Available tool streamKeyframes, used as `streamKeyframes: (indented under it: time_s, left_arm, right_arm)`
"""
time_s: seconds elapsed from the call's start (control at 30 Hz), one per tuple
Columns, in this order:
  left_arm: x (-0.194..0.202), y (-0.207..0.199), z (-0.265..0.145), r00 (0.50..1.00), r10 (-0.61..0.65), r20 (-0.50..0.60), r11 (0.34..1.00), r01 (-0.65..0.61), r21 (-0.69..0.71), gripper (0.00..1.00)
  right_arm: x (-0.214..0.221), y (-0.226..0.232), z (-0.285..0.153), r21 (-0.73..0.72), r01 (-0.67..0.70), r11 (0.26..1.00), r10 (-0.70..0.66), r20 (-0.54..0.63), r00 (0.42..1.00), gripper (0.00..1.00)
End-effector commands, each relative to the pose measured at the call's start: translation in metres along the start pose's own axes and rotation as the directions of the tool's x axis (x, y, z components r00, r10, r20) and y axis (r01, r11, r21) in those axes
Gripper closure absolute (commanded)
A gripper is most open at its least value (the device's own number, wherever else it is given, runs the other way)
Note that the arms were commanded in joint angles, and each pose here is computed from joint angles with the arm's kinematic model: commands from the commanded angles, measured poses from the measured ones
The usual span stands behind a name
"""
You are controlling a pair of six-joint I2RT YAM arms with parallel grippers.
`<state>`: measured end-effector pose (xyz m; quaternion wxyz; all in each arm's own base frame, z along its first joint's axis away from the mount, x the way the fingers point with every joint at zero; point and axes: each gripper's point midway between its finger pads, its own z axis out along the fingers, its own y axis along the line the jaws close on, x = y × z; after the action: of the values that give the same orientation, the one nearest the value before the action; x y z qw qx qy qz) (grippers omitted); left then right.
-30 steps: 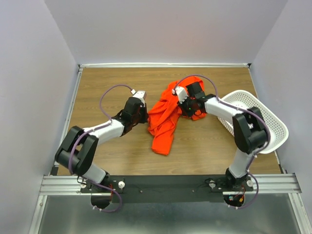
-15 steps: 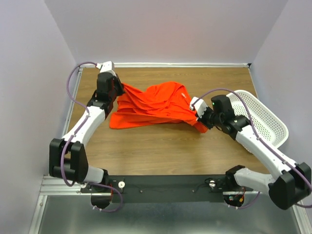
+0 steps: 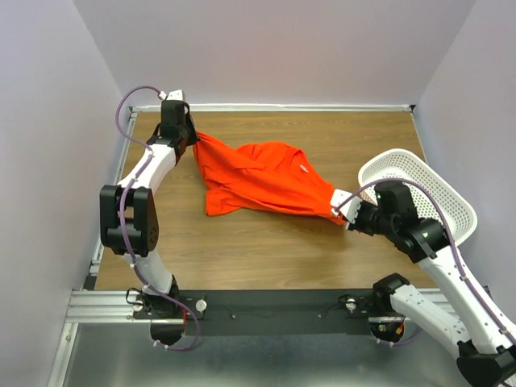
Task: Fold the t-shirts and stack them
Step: Flatten the tshirt out
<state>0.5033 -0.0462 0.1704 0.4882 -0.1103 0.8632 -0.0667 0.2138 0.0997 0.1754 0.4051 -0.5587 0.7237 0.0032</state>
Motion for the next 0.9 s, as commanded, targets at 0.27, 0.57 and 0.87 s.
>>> streamKeyframes:
  time_s: [0.27, 0.57, 0.87]
  left_arm:
    - [0.003, 0.016, 0.029, 0.997, 0.01, -0.072, 1.0, -0.01, -0.001, 0.69]
    - [-0.056, -0.011, -0.095, 0.981, -0.032, 0.19, 0.989, 0.004, 0.149, 0.35]
    - [-0.013, -0.008, -0.215, 0.929, -0.025, 0.37, 0.961, -0.08, 0.264, 0.29]
  right_arm:
    - [0.024, 0.041, -0.018, -0.16, 0.053, 0.986, -0.062, -0.054, 0.997, 0.79]
    - [-0.051, 0.06, -0.008, -0.398, 0.033, 0.917, 0.062, 0.223, 0.973, 0.0]
    - [-0.138, 0.128, 0.092, -0.635, 0.156, 0.756, 0.029, 0.271, 0.962, 0.05]
